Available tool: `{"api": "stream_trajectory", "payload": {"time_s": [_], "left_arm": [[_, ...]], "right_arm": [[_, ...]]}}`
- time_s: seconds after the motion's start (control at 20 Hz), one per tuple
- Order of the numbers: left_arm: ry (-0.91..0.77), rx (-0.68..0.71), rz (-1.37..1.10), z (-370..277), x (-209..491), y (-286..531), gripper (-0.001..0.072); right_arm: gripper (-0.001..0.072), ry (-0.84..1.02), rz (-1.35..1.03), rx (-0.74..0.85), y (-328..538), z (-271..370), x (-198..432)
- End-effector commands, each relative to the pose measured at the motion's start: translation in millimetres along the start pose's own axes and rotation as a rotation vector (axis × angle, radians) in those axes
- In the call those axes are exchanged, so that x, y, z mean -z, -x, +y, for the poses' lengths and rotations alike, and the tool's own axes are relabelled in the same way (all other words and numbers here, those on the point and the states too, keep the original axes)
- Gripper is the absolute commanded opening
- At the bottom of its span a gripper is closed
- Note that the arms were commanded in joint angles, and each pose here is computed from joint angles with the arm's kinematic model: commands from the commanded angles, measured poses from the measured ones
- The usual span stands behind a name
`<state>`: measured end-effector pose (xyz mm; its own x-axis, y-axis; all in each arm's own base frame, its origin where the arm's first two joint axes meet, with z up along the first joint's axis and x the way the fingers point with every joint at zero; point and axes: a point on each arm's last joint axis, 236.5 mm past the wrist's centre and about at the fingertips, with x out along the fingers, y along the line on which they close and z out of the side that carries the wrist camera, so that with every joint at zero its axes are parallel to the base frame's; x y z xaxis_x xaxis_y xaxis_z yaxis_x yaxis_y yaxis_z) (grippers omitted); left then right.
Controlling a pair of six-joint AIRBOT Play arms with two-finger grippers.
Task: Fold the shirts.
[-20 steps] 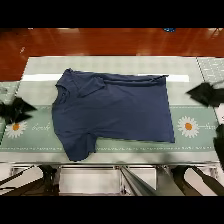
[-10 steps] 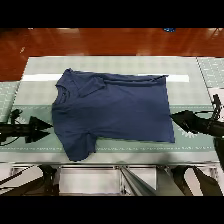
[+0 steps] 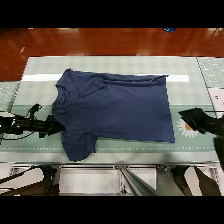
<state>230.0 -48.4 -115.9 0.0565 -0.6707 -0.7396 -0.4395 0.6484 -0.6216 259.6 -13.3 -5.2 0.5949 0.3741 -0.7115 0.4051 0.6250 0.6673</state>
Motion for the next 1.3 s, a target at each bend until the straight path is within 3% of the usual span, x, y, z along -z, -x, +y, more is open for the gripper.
{"api": "stream_trajectory", "payload": {"time_s": [0.0,0.1,0.4,0.75,0.85,0.9,0.95,1.1,1.25], "left_arm": [[-0.025,-0.024,-0.026,-3,-10,-1,0.0018],[-0.025,-0.022,-0.029,-3,-11,-1,0.0018],[-0.026,-0.021,-0.028,-4,-11,-1,0.0018],[-0.022,-0.019,-0.047,-4,-15,-1,0.0018],[-0.037,0.006,-0.078,-14,-26,5,0.0018],[-0.044,0.028,-0.096,-23,-33,10,0.0018],[-0.059,0.055,-0.114,-35,-41,18,0.0018],[-0.163,0.139,-0.234,-89,-73,63,0.0018],[-0.352,0.266,-0.481,-183,-95,151,0.0018]], "right_arm": [[0.0405,-0.159,0.060,0.253,22,-83,19],[0.0405,-0.253,0.168,0.263,9,-97,50],[0.0405,-0.257,0.461,0.180,-26,-87,99],[0.0401,-0.248,0.468,0.040,-83,-55,90],[0.0363,-0.191,0.485,0.003,-92,-34,84],[0.0245,-0.133,0.494,-0.012,-94,-22,79],[0.0019,-0.065,0.507,-0.041,-94,-5,74],[0.0019,0.108,0.483,-0.116,-83,53,42],[0.0019,0.282,0.286,-0.191,-40,130,-23]]}}
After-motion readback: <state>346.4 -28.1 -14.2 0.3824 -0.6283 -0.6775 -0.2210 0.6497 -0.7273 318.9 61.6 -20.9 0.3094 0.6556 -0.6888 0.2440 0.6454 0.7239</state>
